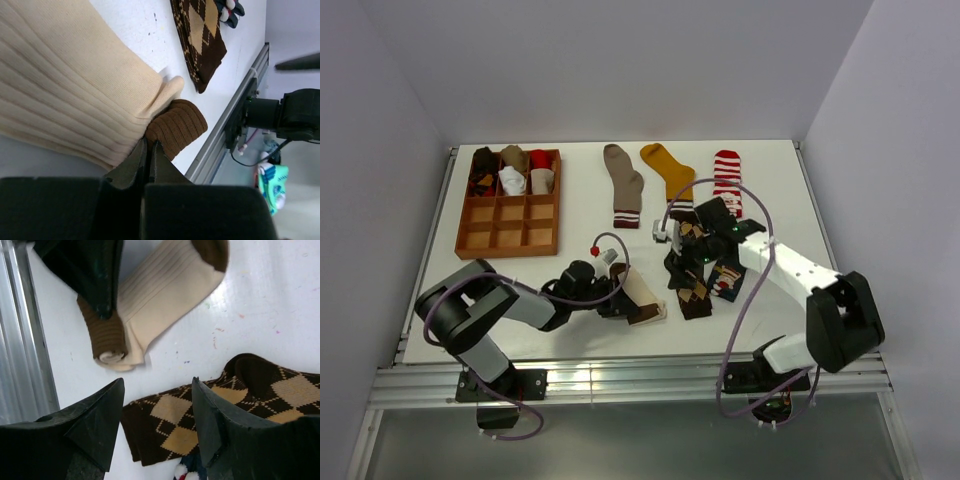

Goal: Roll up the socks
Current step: Roll the sock at the center of the board.

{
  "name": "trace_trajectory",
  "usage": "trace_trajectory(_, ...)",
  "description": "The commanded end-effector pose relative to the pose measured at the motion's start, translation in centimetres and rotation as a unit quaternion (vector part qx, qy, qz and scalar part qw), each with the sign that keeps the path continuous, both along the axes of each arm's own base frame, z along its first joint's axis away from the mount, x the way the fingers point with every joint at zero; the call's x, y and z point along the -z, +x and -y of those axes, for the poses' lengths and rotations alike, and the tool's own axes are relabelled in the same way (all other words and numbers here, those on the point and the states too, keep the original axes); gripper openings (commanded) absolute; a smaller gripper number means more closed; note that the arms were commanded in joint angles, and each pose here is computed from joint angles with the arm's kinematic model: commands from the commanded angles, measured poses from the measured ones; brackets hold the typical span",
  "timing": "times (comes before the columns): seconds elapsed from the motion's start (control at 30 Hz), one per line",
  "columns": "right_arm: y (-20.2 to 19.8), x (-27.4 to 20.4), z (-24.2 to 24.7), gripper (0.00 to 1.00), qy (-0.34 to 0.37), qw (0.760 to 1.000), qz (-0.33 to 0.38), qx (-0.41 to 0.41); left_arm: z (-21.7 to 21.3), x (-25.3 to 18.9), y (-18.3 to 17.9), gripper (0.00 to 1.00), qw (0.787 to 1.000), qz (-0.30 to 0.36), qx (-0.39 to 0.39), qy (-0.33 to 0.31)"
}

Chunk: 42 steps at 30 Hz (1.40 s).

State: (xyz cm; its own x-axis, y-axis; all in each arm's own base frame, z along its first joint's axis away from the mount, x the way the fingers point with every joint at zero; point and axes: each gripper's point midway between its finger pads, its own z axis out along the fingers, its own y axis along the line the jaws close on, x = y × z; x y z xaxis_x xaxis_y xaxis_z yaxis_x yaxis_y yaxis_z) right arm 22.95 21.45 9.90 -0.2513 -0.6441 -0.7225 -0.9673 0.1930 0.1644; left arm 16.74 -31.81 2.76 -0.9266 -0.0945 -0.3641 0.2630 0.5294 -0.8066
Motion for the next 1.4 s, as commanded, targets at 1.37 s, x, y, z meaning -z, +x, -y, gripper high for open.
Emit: trace_trajectory(1.37, -7.2, 7.1, -6.4, 0.45, -0.091, 0.9, 0.361, -0.225, -7.5, 9.1, -5.0, 0.0, 0.947, -0.273, 0.021, 0.168)
